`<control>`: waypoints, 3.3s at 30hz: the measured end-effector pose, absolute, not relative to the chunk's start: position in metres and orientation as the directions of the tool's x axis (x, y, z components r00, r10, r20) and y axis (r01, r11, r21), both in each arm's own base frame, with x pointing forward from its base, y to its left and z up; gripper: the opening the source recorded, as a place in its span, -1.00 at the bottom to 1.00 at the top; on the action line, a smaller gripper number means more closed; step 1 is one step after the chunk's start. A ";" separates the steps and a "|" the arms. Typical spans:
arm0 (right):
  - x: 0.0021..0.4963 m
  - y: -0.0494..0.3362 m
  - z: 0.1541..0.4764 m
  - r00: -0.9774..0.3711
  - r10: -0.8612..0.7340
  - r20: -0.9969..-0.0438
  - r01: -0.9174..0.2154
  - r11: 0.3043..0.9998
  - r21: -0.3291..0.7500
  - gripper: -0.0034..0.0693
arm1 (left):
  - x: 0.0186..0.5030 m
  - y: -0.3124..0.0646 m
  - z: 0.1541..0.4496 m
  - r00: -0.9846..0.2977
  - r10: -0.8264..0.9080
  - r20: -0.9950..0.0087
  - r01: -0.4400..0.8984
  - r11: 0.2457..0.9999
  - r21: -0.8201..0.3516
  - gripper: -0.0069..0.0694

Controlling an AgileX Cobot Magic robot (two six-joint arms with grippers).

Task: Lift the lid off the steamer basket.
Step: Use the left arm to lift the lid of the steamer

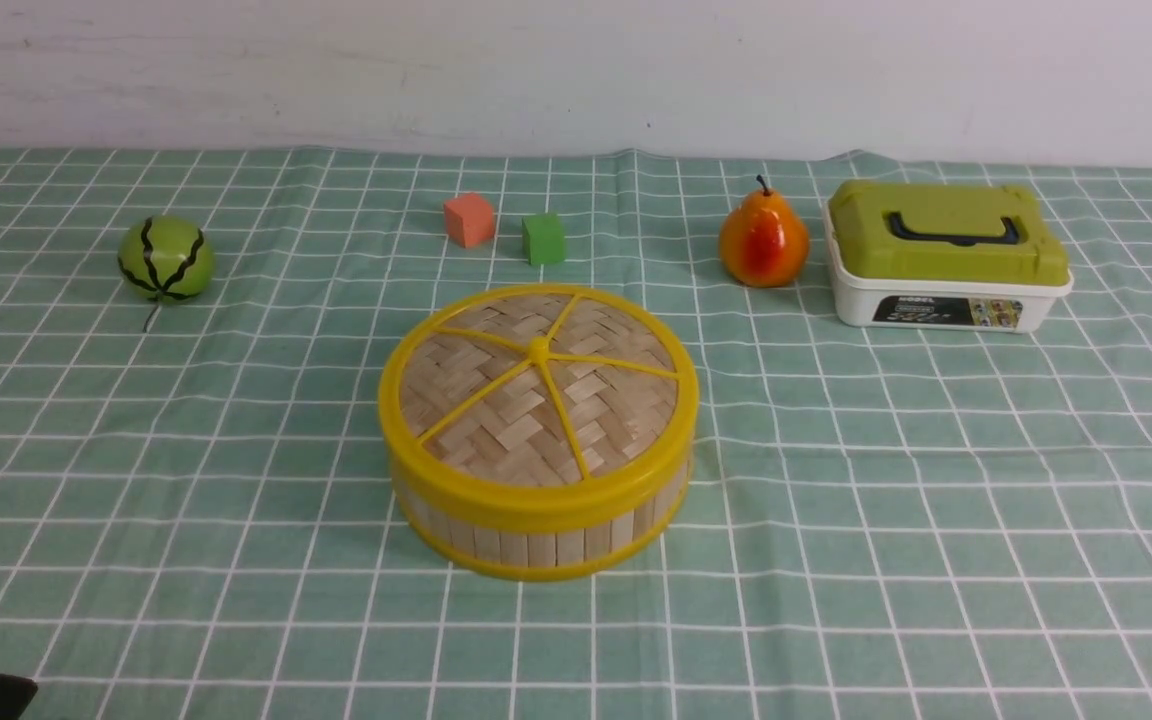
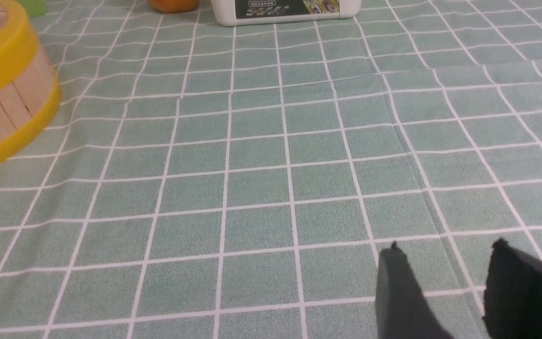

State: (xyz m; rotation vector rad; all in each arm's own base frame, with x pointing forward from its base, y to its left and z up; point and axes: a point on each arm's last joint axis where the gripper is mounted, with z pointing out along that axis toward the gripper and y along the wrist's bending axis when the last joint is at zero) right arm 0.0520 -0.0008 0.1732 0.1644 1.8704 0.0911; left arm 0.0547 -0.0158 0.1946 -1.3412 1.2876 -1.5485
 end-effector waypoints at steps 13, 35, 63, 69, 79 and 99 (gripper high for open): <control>0.052 -0.001 0.173 -0.294 0.160 -0.942 0.067 0.987 0.146 -0.24 | 0.029 -0.010 0.366 -0.004 -0.847 -0.532 0.372 0.493 -0.787 -0.39; 0.052 -0.001 0.173 -0.294 0.160 -0.942 0.067 0.987 0.146 -0.24 | 0.350 -0.144 0.325 -0.966 -0.119 -0.231 -0.037 0.944 -0.328 -0.85; 0.052 -0.001 0.173 -0.294 0.160 -0.942 0.067 0.987 0.146 -0.24 | 0.427 -0.223 0.289 -0.883 0.082 -0.462 0.064 0.997 0.053 0.06; 0.052 -0.001 0.173 -0.294 0.160 -0.942 0.067 0.987 0.146 -0.24 | 0.426 -0.231 0.280 -0.907 0.061 -0.416 0.074 0.997 -0.014 0.13; 0.052 -0.001 0.173 -0.294 0.160 -0.942 0.067 0.987 0.146 -0.24 | 0.431 -0.235 0.262 -0.918 0.078 -0.389 0.085 0.996 -0.001 0.13; 0.052 -0.001 0.173 -0.294 0.160 -0.942 0.067 0.987 0.146 -0.24 | 0.431 -0.238 0.263 -0.911 0.127 -0.392 0.145 0.989 -0.017 -0.54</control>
